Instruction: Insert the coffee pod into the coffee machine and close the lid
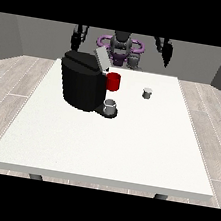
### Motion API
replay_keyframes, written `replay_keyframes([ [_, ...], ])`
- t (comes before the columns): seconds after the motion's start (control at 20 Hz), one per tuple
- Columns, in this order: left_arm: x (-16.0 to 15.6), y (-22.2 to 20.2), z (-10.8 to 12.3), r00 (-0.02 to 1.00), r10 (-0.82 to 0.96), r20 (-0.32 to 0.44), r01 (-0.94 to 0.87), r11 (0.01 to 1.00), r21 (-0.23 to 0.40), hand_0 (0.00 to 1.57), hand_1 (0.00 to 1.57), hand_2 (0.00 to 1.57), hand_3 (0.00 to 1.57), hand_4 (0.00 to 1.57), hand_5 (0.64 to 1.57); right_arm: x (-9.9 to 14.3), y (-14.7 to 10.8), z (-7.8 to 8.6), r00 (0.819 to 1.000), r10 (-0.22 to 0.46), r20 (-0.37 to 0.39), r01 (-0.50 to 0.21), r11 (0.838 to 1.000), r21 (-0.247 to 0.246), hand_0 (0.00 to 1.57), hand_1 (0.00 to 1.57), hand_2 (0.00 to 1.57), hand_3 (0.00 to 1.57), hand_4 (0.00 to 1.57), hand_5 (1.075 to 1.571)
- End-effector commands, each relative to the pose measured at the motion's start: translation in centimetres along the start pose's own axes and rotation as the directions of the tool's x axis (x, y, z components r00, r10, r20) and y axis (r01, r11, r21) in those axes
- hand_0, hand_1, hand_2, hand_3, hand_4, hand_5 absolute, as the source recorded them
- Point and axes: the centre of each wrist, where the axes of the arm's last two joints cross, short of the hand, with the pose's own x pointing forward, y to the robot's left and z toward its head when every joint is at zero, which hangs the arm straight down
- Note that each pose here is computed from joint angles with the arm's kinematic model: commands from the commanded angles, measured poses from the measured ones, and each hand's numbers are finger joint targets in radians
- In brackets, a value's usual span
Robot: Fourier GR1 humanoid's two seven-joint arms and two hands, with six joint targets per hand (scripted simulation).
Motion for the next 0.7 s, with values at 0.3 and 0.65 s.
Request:
replay_keyframes([
  [0.3,-0.2,-2.3,0.1,0.997,0.073,0.017,-0.068,0.973,-0.220,0.00,0.00,0.00,0.00,0.73,1.571,0.5,-0.4,-1.0,0.987,-0.117,0.112,0.129,0.986,-0.104,0.00,0.00,0.00,0.00,0.33,1.571],
  [0.65,-0.4,0.3,0.7,0.995,-0.099,-0.002,0.094,0.954,-0.283,0.00,0.00,0.00,0.00,0.59,1.571,-1.6,-0.7,0.2,0.992,-0.100,0.081,0.108,0.989,-0.099,0.00,0.00,0.00,0.00,0.36,1.571],
])
